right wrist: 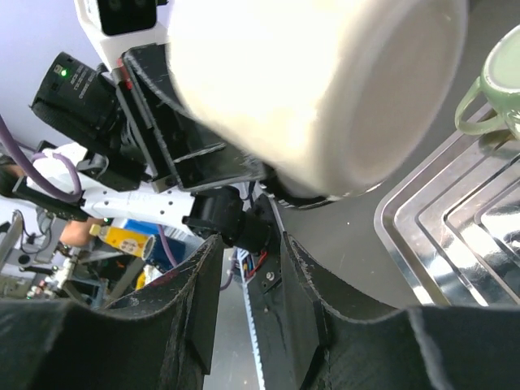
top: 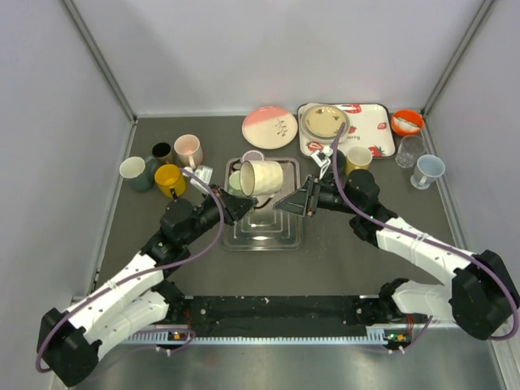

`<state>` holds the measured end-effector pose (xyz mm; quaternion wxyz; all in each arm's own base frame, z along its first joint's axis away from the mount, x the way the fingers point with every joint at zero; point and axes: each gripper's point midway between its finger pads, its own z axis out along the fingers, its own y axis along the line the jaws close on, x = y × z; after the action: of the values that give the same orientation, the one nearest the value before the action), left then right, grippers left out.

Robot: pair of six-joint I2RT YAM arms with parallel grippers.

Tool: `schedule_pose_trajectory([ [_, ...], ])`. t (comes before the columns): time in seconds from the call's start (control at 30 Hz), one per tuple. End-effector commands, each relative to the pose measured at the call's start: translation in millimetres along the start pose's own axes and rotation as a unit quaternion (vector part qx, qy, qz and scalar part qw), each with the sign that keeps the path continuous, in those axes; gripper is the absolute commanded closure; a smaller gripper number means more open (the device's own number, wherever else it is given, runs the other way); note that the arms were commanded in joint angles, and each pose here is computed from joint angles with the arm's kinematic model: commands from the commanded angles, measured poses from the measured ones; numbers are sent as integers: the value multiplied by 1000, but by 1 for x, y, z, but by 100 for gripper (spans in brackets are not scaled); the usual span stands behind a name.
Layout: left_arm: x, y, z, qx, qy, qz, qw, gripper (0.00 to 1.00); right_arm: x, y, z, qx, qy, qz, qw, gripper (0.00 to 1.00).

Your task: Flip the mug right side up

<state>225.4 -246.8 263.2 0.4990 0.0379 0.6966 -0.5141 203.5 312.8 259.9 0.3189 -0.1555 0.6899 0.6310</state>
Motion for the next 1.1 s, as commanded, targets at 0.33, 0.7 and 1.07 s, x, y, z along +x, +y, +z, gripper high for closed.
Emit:
schedule_pose_trajectory([
  [0.33,-84,5,-46,-120,-129,130,976,100,-2,23,-7,-2,11,-79,997,66],
  [0.7,-80,115,-121,-481,3,193,855,100,1,8,-18,71,25,-95,993,68],
  [1.07,-61,178,-153,-549,68,112,825,100,7,3,-30,94,24,-111,989,68],
])
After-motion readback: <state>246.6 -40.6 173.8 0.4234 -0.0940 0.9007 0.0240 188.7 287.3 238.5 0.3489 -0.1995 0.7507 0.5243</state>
